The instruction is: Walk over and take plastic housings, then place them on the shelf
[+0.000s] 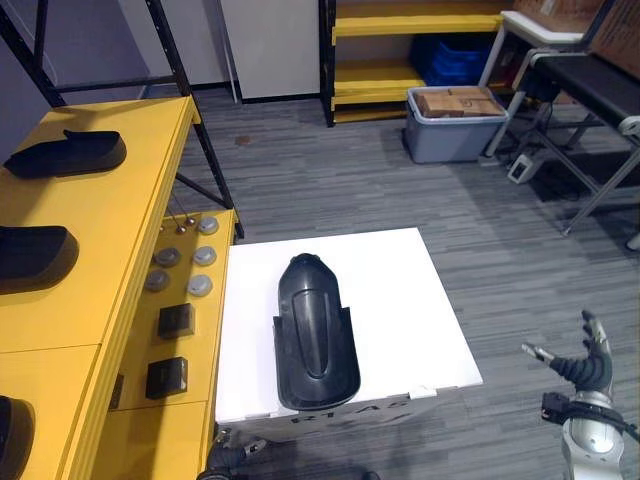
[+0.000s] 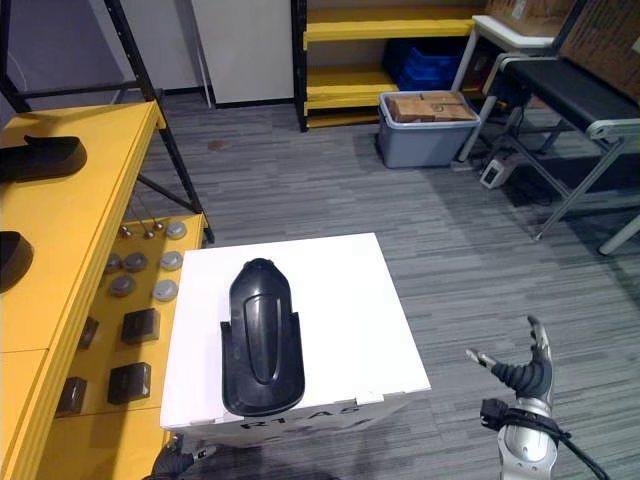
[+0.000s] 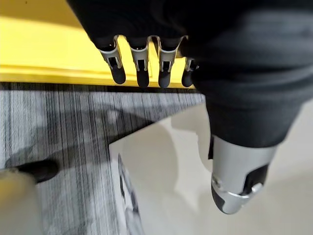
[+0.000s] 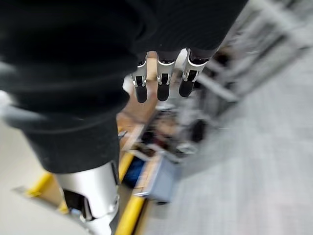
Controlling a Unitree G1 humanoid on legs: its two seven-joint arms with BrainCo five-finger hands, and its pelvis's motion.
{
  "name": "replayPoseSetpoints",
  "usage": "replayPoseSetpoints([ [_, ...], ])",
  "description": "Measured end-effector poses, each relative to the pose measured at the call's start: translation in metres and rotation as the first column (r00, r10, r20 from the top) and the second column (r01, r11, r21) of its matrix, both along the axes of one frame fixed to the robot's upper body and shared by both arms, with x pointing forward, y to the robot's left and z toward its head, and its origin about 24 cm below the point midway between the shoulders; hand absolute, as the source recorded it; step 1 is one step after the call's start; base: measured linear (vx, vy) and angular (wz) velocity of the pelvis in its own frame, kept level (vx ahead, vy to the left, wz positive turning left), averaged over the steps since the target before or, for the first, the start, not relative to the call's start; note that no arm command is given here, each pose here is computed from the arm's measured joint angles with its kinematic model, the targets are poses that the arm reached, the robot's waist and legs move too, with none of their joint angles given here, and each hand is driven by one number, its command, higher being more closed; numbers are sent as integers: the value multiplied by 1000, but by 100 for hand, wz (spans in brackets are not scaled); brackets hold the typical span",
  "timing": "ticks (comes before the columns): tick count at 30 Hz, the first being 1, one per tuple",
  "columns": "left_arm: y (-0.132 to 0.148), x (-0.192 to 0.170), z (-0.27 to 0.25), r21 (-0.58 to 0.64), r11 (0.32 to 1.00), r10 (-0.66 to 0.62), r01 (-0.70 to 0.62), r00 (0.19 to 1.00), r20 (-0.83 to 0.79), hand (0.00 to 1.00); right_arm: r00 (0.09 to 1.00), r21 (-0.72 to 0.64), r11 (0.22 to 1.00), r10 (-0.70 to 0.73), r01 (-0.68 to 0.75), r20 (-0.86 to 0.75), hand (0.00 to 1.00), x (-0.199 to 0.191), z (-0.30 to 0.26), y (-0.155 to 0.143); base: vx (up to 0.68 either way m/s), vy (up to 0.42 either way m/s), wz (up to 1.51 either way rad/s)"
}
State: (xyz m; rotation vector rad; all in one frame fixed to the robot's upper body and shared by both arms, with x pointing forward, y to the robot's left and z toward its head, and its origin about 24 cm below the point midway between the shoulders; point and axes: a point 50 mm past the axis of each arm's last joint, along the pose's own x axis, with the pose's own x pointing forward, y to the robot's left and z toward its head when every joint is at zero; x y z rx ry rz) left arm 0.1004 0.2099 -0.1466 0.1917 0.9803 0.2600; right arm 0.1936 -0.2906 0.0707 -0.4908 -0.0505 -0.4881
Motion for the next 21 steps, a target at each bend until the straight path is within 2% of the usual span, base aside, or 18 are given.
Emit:
replayPoseSetpoints([
  [3, -6, 1, 0, -17, 999, -29, 29, 1000, 8, 0, 964, -17, 973, 232, -232, 128, 0, 24, 24, 48, -57, 33, -2],
  [5, -10, 4, 0, -27, 998, -51, 51, 999, 16, 0, 885, -1, 903, 421, -430, 199, 0, 41, 33, 91, -94, 36, 4],
  [9, -16, 8, 0, -35, 996, -85, 86, 996, 25, 0, 805, 26, 819, 558, -574, 202, 0, 63, 30, 132, -124, 32, 10],
  [12, -18, 10, 0, -34, 995, -90, 91, 996, 26, 0, 802, 80, 802, 577, -592, 153, 0, 78, 15, 156, -169, 37, 21],
  [15, -20, 14, 0, -33, 995, -88, 90, 995, 37, 0, 832, 89, 827, 553, -555, 46, 0, 88, -5, 171, -187, 46, 12],
  [18, -20, 16, 1, -20, 997, -79, 80, 996, 42, 0, 859, 69, 857, 512, -510, -19, 0, 93, -14, 176, -156, 38, 2],
  [21, -20, 20, 2, -8, 997, -75, 75, 996, 50, 0, 907, 43, 917, 399, -397, -133, 0, 98, -31, 173, -152, 7, 1],
])
